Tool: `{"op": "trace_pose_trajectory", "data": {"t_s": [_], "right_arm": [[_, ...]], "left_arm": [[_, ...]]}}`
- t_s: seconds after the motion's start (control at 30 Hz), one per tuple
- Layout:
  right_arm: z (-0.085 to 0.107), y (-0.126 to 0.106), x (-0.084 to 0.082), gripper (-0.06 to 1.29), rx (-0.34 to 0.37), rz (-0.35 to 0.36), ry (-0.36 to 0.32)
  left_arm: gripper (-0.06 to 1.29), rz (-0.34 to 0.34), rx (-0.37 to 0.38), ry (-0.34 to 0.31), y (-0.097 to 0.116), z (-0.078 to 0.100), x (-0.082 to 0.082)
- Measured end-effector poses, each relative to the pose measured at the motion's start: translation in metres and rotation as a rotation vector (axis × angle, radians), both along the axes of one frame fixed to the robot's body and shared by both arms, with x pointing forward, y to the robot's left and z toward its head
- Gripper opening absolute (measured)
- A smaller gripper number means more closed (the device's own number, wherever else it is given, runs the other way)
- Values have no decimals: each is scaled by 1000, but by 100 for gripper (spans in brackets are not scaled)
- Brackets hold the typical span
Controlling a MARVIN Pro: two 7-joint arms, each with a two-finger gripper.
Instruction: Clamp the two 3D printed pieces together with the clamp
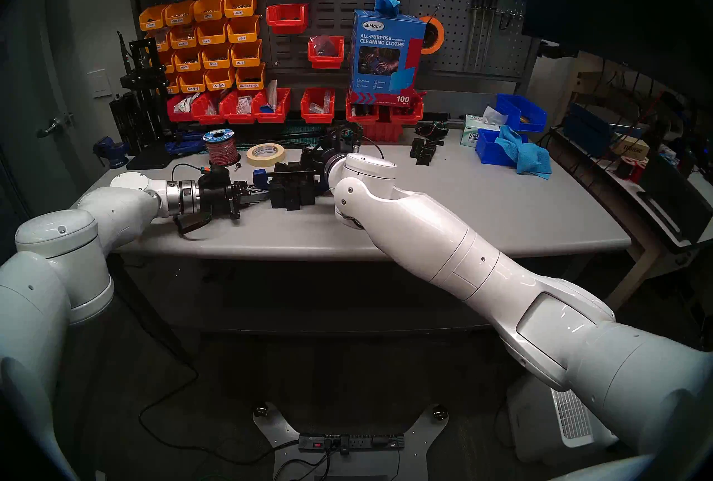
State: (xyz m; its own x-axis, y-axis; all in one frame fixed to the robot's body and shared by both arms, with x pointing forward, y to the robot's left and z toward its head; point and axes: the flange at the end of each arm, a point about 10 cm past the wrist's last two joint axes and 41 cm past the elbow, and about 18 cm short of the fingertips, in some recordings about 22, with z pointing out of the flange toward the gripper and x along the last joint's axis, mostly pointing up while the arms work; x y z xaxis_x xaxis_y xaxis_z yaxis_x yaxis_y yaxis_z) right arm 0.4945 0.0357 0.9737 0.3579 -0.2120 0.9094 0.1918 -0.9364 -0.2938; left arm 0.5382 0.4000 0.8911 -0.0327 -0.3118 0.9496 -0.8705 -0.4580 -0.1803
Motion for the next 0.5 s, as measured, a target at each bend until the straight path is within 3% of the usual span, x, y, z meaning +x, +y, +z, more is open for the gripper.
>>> {"op": "trace_pose_trajectory", "data": {"t_s": [0.03, 0.07, 0.1, 0.13, 0.5], "right_arm": [[0, 0, 0, 80, 1, -1, 0], [0, 0, 0, 100, 2, -1, 0], [0, 0, 0, 107, 3, -2, 0], [0, 0, 0, 125, 5, -3, -1], [-1, 0, 0, 127, 14, -8, -5]], "left_arm": [[-1, 0, 0, 0, 0, 0, 0], [-1, 0, 0, 0, 0, 0, 0], [-1, 0, 0, 0, 0, 0, 0], [-1, 0, 0, 0, 0, 0, 0], [-1, 0, 0, 0, 0, 0, 0]]}}
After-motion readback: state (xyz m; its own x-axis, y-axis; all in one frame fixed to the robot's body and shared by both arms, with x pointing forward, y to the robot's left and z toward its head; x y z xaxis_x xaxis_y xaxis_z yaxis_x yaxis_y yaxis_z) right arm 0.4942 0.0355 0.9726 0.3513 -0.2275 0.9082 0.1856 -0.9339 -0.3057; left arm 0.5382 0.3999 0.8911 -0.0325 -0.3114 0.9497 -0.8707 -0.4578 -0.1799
